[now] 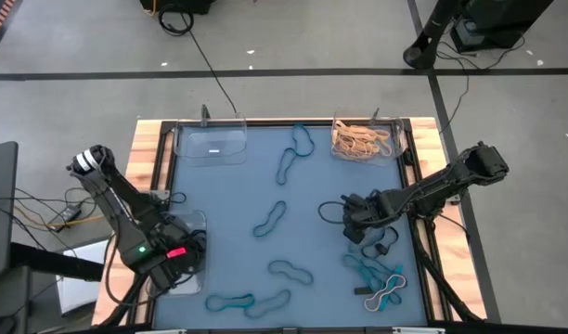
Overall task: Sort rubber bands into baskets
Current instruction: Put the small black rubber band into the bottom left transparent bin
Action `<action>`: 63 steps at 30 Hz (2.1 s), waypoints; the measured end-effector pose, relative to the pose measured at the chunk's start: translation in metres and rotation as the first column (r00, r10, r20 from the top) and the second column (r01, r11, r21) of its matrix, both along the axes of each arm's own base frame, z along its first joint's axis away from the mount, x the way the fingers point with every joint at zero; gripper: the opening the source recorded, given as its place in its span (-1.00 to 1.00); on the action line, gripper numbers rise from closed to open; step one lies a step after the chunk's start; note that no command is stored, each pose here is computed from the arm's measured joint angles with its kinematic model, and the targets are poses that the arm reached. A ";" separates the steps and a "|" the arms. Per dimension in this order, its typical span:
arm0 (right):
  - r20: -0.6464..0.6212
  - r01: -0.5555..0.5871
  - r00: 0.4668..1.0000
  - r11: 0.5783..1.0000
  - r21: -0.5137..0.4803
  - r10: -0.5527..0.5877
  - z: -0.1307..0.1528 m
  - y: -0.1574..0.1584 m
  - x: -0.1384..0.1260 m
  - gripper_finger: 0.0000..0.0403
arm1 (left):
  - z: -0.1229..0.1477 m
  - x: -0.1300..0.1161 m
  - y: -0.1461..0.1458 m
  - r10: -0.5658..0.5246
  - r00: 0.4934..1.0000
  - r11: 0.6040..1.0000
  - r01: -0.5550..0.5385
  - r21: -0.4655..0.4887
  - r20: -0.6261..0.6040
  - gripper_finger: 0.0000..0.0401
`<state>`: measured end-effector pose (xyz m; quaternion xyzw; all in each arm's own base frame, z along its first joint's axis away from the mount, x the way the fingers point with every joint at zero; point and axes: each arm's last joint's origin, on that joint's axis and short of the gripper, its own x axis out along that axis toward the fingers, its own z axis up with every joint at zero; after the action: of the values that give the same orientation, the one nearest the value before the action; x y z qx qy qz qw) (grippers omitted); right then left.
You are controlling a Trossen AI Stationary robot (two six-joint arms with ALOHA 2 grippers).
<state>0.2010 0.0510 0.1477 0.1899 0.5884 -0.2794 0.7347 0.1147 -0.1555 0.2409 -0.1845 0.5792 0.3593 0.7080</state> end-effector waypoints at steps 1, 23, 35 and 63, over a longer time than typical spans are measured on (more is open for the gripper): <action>0.006 0.004 1.000 1.000 -0.006 -0.004 0.000 -0.001 0.001 0.19 | 0.004 0.002 -0.001 -0.007 0.999 1.000 0.007 0.007 0.038 -0.09; 0.204 -0.043 0.978 0.998 -0.043 0.051 0.003 0.031 0.005 -0.90 | 0.027 0.042 -0.025 -0.284 0.729 0.947 0.114 0.299 0.622 -0.14; 0.632 -0.127 0.717 0.946 -0.298 0.295 0.034 0.053 0.043 -0.95 | 0.021 0.083 -0.042 -0.448 0.604 0.850 0.057 0.524 0.659 -0.14; 0.753 -0.025 0.483 0.866 -0.499 0.447 -0.020 0.072 0.115 -0.95 | 0.002 0.114 -0.062 -0.593 0.589 0.769 0.211 0.604 0.549 -0.14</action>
<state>0.3162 0.1235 0.1276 0.0526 0.0982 -0.1634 0.9802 0.2290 -0.2176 0.2427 0.0127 0.1767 0.2129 0.9609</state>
